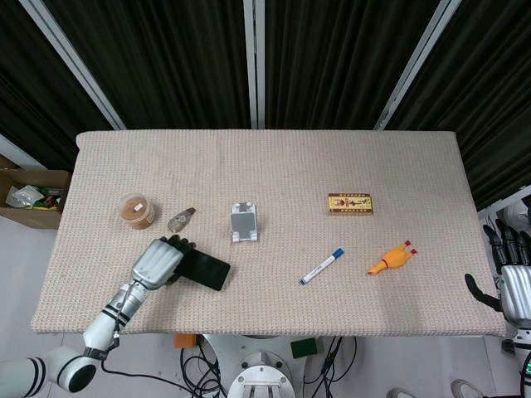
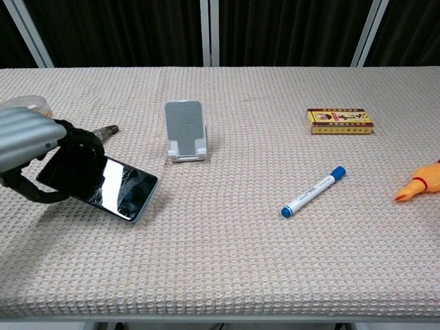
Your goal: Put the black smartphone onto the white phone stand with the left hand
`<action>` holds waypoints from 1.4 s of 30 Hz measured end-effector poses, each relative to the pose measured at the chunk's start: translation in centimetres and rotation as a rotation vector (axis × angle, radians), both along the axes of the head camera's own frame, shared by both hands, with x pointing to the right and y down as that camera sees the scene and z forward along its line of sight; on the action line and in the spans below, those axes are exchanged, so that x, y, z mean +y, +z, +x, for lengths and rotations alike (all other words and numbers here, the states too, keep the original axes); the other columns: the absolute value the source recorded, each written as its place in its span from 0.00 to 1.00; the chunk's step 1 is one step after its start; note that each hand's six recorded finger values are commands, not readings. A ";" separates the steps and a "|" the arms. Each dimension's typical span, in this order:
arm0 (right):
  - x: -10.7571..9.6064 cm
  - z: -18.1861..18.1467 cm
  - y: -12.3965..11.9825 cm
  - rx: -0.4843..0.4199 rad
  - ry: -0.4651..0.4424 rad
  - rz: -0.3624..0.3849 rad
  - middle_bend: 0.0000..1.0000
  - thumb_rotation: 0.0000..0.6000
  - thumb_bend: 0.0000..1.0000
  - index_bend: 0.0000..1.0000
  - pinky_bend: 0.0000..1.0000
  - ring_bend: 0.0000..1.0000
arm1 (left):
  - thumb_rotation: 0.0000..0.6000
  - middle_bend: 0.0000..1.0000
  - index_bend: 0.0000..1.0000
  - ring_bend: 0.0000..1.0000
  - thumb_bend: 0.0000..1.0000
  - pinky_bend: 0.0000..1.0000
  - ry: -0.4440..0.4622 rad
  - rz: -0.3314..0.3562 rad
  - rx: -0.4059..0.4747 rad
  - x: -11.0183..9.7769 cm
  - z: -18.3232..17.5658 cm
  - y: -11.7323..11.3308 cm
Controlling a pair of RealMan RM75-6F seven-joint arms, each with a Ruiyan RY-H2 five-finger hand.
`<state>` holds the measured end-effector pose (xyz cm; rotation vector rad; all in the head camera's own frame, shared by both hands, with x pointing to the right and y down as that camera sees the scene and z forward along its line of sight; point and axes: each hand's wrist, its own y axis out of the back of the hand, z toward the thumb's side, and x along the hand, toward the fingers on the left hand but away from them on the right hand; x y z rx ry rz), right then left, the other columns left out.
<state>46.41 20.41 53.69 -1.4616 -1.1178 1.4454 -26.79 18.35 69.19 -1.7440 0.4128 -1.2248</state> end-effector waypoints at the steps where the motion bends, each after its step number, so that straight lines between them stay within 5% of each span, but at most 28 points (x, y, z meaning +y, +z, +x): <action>1: 0.0 0.0 0.0 0.001 -0.001 0.001 0.00 1.00 0.33 0.00 0.00 0.00 | 1.00 0.73 0.71 0.57 0.30 0.54 0.013 0.017 0.001 -0.3 0.0 -0.3; 9: -0.2 0.0 -0.3 0.002 0.000 0.012 0.00 1.00 0.33 0.00 0.00 0.00 | 1.00 0.73 0.71 0.57 0.30 0.54 0.180 0.227 -0.062 -4.0 1.0 -3.6; 16: -0.2 0.0 -0.3 0.003 0.004 0.012 0.00 1.00 0.33 0.00 0.00 0.00 | 1.00 0.73 0.72 0.57 0.30 0.52 0.494 0.540 -0.186 -8.0 3.5 -6.6; 25: -0.3 0.0 -0.1 0.009 0.009 0.003 0.00 1.00 0.33 0.00 0.00 0.00 | 1.00 0.75 0.73 0.58 0.31 0.49 0.851 0.798 -0.275 -10.0 7.0 -7.4; 34: -0.1 0.3 -0.1 0.011 0.021 0.007 0.00 1.00 0.33 0.00 0.00 0.00 | 1.00 0.75 0.73 0.58 0.31 0.48 1.108 0.933 -0.298 -10.6 11.5 -6.2; 42: 0.0 0.6 0.2 0.008 0.028 -0.010 0.00 1.00 0.33 0.00 0.00 0.00 | 1.00 0.75 0.73 0.58 0.32 0.49 1.154 0.935 -0.314 -11.7 14.4 -5.7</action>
